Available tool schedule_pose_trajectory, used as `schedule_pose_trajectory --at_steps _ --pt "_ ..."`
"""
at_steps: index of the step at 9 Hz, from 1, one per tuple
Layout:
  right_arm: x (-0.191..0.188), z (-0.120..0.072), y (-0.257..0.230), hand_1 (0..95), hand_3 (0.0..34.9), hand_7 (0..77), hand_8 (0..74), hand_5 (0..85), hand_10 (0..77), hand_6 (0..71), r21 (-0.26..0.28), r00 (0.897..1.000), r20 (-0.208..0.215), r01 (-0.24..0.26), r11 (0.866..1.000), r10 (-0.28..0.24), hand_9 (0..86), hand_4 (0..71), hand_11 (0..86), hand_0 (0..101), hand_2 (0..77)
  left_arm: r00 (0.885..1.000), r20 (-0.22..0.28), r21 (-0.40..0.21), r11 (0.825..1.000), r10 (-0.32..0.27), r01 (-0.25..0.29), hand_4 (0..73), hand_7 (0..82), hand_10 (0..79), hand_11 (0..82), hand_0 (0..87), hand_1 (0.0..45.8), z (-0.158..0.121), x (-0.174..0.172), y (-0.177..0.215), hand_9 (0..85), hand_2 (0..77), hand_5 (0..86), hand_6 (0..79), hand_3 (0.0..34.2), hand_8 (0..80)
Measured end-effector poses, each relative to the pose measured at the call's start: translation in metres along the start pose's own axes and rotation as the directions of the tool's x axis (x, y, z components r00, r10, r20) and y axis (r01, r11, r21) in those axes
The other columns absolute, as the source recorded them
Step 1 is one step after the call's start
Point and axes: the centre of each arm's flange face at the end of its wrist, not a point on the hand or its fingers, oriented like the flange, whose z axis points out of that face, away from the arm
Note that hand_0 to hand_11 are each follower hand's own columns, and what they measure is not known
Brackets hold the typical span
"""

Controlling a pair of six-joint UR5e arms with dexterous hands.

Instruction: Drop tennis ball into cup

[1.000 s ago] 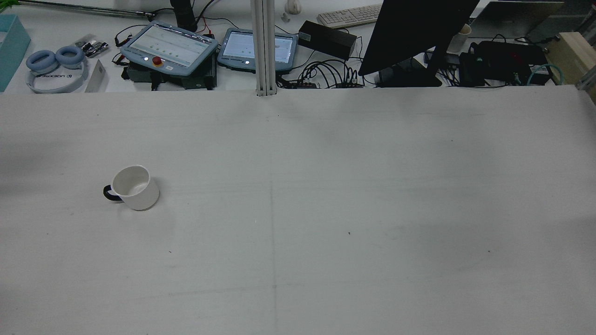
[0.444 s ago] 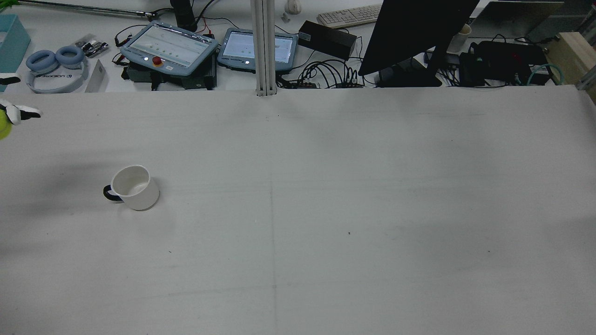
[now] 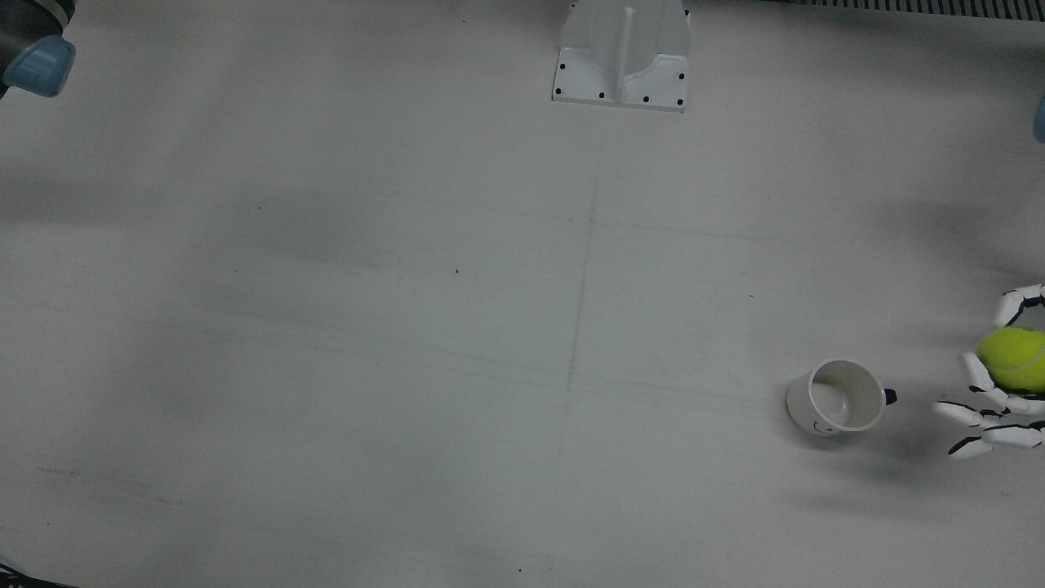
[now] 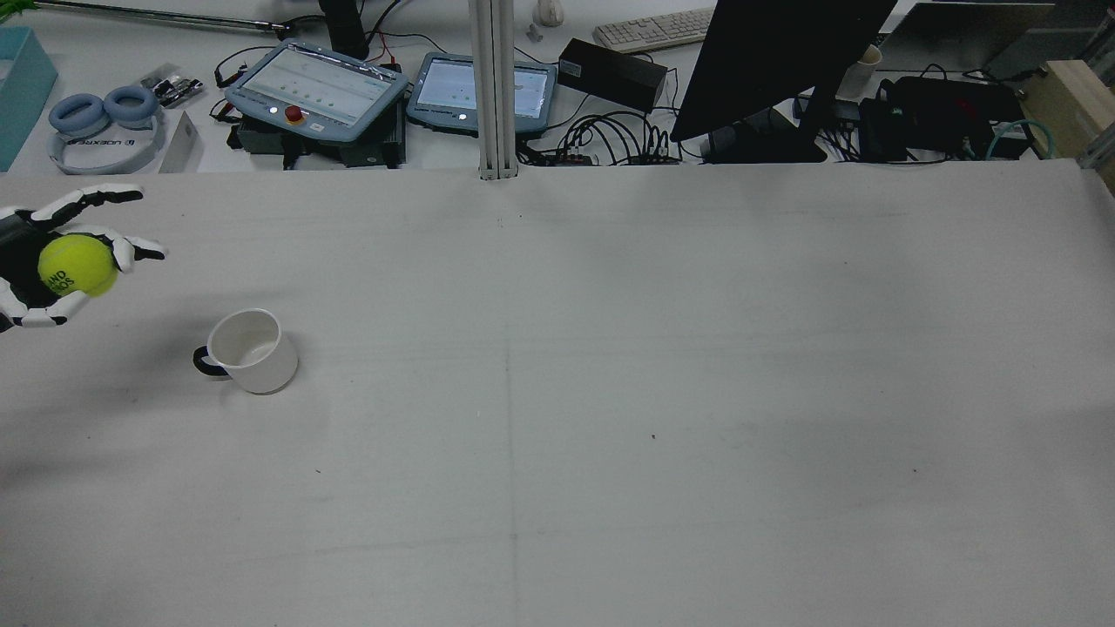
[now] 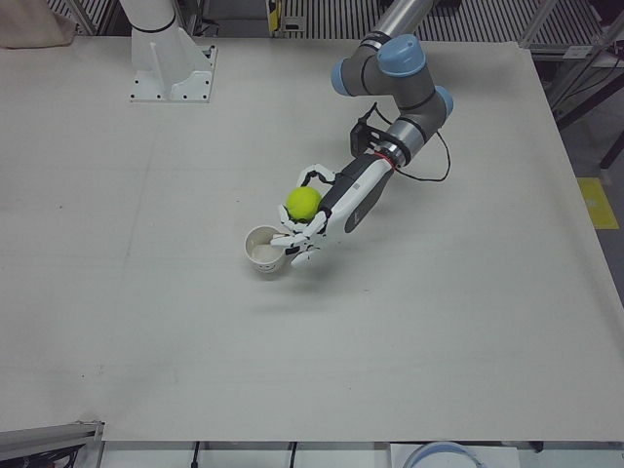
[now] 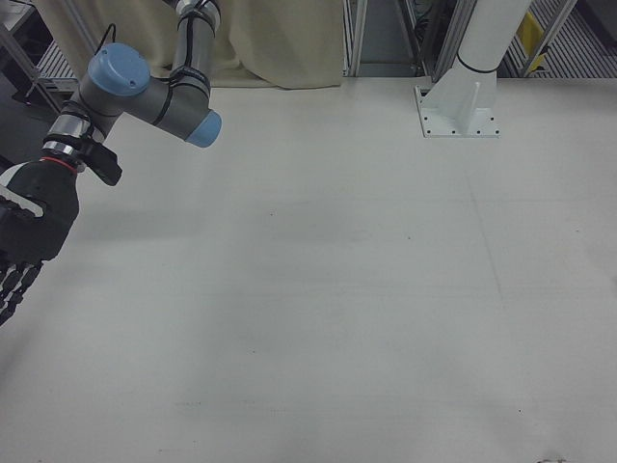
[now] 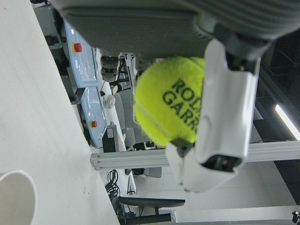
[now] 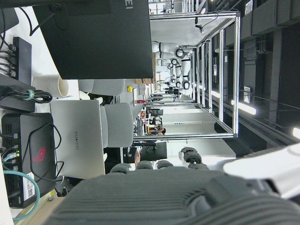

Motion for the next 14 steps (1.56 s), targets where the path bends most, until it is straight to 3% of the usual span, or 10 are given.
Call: schedule_pose_trajectory --at_steps 2,3,4,7,9,10,11,12,13,14 --pt "0.000 0.000 0.000 0.5 0.0 0.5 0.0 0.0 0.0 0.0 -0.001 1.000 0.000 0.000 1.000 0.000 0.0 0.0 0.5 0 0.5 1.000 0.025 0.002 1.000 -0.008 0.008 2.2 40.4 4.4 10.9 80.3 9.8 0.019 -0.016 -0.004 23.5 58.9 26.2 53.5 10.8 27.8" --pt "0.000 0.000 0.001 0.5 0.0 0.5 0.0 0.0 0.0 0.0 -0.001 1.000 0.000 0.000 1.000 0.000 0.0 0.0 0.5 0 0.5 0.999 0.031 0.002 1.000 -0.009 0.009 1.1 40.4 4.4 8.7 77.5 11.4 0.023 -0.021 -0.005 20.2 56.7 19.6 53.5 13.3 19.6" --pt "0.000 0.000 0.001 0.5 0.0 0.5 0.0 0.0 0.0 0.0 -0.001 1.000 0.000 0.001 1.000 -0.001 0.0 0.0 0.5 0 0.5 0.999 0.042 0.000 1.000 -0.007 0.007 1.1 40.4 4.4 8.7 64.5 15.3 0.025 -0.027 -0.005 7.1 53.5 18.5 53.5 15.8 18.5" --pt "0.000 0.000 0.001 0.5 0.0 0.5 0.0 0.0 0.0 0.0 -0.001 1.000 0.000 0.000 1.000 0.000 0.0 0.0 0.5 0 0.5 0.997 0.082 0.000 1.000 -0.007 0.007 1.1 8.2 2.2 6.5 54.7 24.0 0.031 -0.058 -0.009 1.6 45.8 13.1 20.2 17.9 4.9" --pt "0.000 0.000 0.001 0.5 0.0 0.5 0.0 0.0 0.0 0.0 -0.001 1.000 0.000 0.000 1.000 0.000 0.0 0.0 0.5 0 0.5 0.996 0.087 0.006 1.000 -0.012 0.012 1.1 6.0 2.2 4.9 54.7 24.5 0.031 -0.064 -0.013 1.6 46.4 13.1 21.3 16.8 4.9" --pt "0.000 0.000 0.001 0.5 0.0 0.5 0.0 0.0 0.0 0.0 -0.001 1.000 0.000 0.000 1.000 0.000 0.0 0.0 0.5 0 0.5 0.996 0.086 0.007 1.000 -0.014 0.014 1.1 7.1 2.2 4.9 54.6 24.0 0.030 -0.064 -0.014 1.1 43.6 9.3 7.6 16.8 2.2" --pt "0.000 0.000 0.001 0.5 0.0 0.5 0.0 0.0 0.0 0.0 -0.001 1.000 0.000 0.000 1.000 0.000 0.0 0.0 0.5 0 0.5 0.996 0.085 0.006 1.000 -0.017 0.017 1.1 7.6 1.6 4.9 54.6 24.5 0.030 -0.063 -0.014 1.1 44.2 9.3 8.7 16.8 2.2" --pt "0.000 0.000 0.001 0.5 0.0 0.0 0.0 0.0 0.0 0.0 -0.002 1.000 0.000 0.001 1.000 -0.001 0.0 0.0 0.5 0 0.5 0.996 0.078 0.014 0.999 -0.036 0.035 1.1 7.6 1.6 4.9 54.6 24.5 0.027 -0.059 -0.017 1.1 44.2 9.3 8.7 16.8 2.2" --pt "0.000 0.000 0.001 0.5 0.0 0.5 0.0 0.0 0.0 0.0 -0.002 1.000 0.000 0.001 1.000 -0.001 0.0 0.0 0.5 0 0.5 0.999 0.031 0.029 0.999 -0.044 0.043 1.1 4.9 1.1 4.4 53.6 24.5 0.018 -0.029 -0.023 1.1 47.5 13.1 26.7 16.9 5.4" --pt "0.000 0.000 0.001 0.5 0.0 0.5 0.0 0.0 0.0 0.0 -0.003 1.000 0.000 0.001 1.000 -0.001 0.0 0.0 0.5 0 0.5 0.998 -0.053 0.049 0.998 -0.022 0.024 1.1 5.4 1.1 4.4 53.5 24.0 -0.001 0.023 -0.033 1.1 44.7 8.2 10.4 16.9 0.5"
